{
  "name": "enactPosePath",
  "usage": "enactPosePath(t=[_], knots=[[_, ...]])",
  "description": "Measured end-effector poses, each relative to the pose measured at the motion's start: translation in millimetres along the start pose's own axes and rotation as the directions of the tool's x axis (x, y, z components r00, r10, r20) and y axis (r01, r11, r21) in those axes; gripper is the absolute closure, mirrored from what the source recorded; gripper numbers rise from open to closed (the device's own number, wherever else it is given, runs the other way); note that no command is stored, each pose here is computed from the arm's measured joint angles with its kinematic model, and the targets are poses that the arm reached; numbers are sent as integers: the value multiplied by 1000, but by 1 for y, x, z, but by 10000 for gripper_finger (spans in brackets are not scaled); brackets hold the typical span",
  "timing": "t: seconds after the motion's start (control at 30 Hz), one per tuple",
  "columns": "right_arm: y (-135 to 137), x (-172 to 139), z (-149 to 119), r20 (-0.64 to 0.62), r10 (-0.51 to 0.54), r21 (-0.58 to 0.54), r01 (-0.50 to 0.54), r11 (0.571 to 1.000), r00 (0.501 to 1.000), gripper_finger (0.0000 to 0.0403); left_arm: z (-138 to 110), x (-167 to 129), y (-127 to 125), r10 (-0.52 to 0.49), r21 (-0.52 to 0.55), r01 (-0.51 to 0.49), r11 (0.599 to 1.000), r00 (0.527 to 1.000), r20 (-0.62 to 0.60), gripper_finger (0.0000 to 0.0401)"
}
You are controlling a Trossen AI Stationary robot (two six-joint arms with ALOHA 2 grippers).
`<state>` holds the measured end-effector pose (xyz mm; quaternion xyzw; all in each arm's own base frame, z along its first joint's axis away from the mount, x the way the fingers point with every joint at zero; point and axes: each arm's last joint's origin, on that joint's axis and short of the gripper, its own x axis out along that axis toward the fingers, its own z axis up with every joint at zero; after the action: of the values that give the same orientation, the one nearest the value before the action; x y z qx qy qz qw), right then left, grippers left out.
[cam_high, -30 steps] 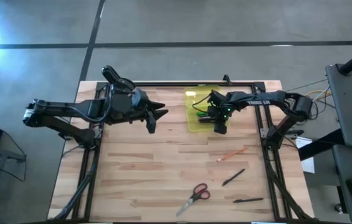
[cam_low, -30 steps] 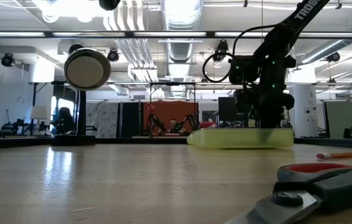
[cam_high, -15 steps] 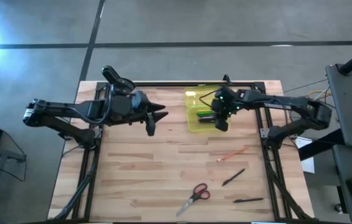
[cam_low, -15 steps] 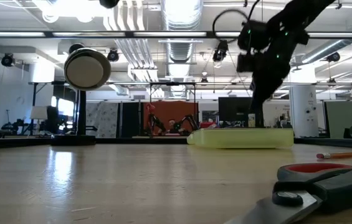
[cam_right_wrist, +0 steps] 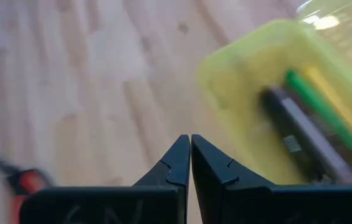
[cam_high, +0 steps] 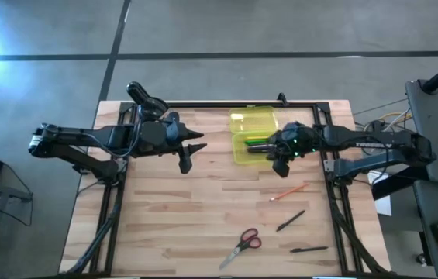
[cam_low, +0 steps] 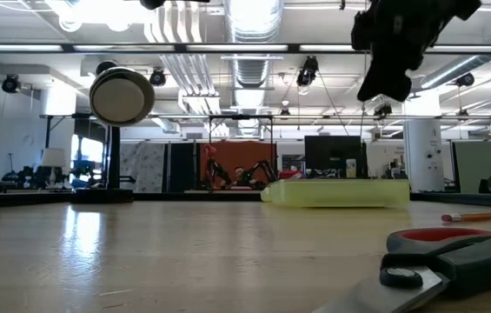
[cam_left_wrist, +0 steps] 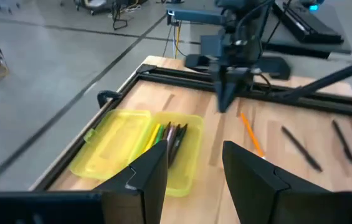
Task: Pick & place school supplies into a supply box
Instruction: Put the pencil into the supply box
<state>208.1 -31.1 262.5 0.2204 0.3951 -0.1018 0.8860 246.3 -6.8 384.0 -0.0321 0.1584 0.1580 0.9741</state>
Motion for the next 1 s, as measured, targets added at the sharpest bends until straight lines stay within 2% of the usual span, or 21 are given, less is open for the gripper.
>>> enactPosePath(t=[0.13, 0.23, 0.3, 0.37, 0.47, 0.53, 0.6, 0.67, 0.73, 0.9, 1.0], knots=[[17, -3, -10, -32, 54, 82, -52, 995, 998, 394, -1, 2, 0, 3, 72, -2, 997, 1000, -7, 263], [28, -2, -18, -75, 82, 196, -66, 978, 994, 394, -2, 2, 0, 5, 113, -3, 994, 1000, -19, 263], [34, -1, -22, -102, 94, 318, -57, 947, 990, 394, -4, 2, 0, 8, 135, -3, 991, 999, -36, 263], [40, 1, -26, -123, 105, 443, -40, 895, 987, 394, -6, 2, 0, 11, 145, -3, 989, 998, -55, 263], [47, 7, -31, -159, 113, 564, -3, 826, 981, 394, -9, 2, 1, 18, 159, -4, 987, 996, -88, 263], [49, 11, -34, -186, 108, 576, 19, 817, 977, 394, -11, 2, 1, 21, 166, -3, 986, 994, -108, 263], [50, 16, -37, -209, 96, 529, 30, 848, 973, 394, -15, 3, 2, 26, 185, -2, 983, 992, -126, 263], [51, 22, -38, -229, 84, 530, 52, 846, 970, 394, -20, 4, 2, 29, 211, 1, 977, 990, -141, 263], [50, 28, -40, -252, 64, 594, 102, 798, 966, 394, -25, 6, 2, 33, 226, 4, 974, 987, -158, 263], [46, 35, -48, -299, -58, 748, 272, 605, 952, 394, -34, 9, 2, 36, 228, 7, 974, 982, -184, 263], [43, 35, -53, -318, -141, 822, 347, 451, 937, 394, -36, 9, 2, 35, 213, 5, 977, 982, -185, 263]])
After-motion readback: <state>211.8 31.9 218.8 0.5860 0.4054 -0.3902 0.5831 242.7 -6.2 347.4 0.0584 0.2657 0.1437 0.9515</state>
